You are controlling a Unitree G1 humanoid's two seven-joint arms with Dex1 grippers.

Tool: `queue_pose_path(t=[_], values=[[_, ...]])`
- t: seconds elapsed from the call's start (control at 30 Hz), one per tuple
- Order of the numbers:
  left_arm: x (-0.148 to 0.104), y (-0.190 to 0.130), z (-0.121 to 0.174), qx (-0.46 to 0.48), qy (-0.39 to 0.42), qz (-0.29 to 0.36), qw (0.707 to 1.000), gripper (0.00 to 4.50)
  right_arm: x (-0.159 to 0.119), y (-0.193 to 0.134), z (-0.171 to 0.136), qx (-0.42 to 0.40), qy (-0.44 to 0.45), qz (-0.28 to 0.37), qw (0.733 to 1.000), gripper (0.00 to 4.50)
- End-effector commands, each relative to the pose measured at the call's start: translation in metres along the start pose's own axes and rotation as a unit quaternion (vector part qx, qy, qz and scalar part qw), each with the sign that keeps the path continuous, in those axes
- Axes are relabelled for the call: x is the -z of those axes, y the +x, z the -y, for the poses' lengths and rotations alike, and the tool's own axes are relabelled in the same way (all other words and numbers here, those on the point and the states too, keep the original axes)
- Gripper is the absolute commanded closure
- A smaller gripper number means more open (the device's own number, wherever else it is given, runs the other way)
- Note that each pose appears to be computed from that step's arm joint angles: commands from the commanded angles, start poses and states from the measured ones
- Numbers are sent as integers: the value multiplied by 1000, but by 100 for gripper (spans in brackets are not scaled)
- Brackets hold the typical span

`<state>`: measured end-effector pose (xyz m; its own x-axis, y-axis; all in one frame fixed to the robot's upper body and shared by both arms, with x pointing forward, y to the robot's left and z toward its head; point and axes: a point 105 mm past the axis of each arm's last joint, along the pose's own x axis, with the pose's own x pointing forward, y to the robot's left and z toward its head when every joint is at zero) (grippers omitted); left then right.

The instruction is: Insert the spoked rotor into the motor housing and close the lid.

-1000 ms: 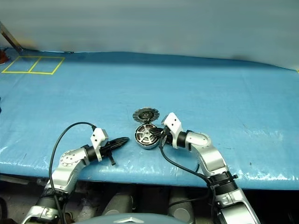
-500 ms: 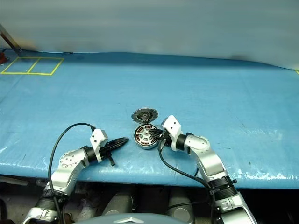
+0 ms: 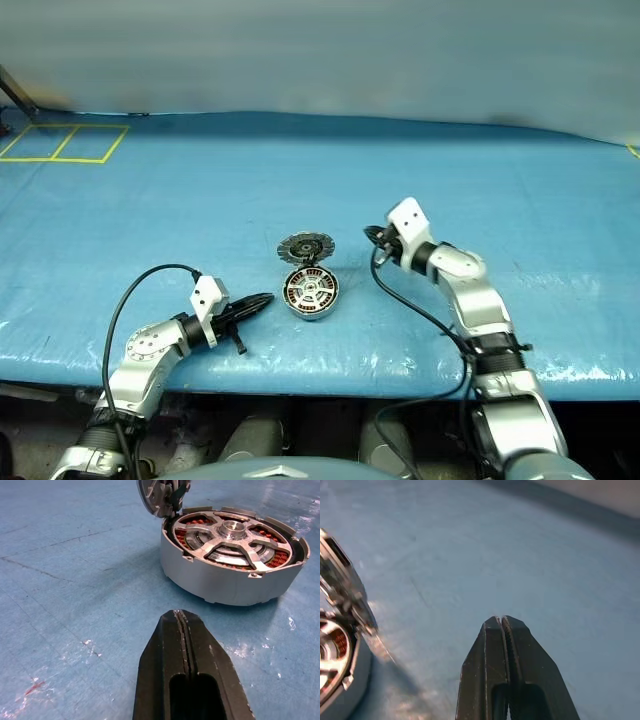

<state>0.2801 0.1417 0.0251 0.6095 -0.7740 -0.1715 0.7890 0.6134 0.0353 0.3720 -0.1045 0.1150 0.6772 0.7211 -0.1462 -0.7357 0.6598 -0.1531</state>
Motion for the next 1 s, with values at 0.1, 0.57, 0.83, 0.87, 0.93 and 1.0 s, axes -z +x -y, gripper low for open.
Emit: queue_pose_path(t=[0.1,0.57,0.83,0.87,0.93,1.0], values=[[-5,-9,-2,-16,1,11,1000,450,-50,25,-38,-126,11,91,988,442],[-22,-31,-29,-93,17,47,994,450,-1,-8,-111,-305,1,-8,952,442],[-24,-20,-23,-73,13,52,996,450,31,3,-110,-214,18,-34,976,442],[-24,-18,-21,-68,12,53,996,450,33,2,-110,-209,18,-36,977,442],[-25,-13,-17,-55,9,54,997,450,32,-1,-109,-191,22,-30,981,442],[-24,-10,-13,-42,5,53,998,450,24,-5,-107,-177,42,-7,983,442]])
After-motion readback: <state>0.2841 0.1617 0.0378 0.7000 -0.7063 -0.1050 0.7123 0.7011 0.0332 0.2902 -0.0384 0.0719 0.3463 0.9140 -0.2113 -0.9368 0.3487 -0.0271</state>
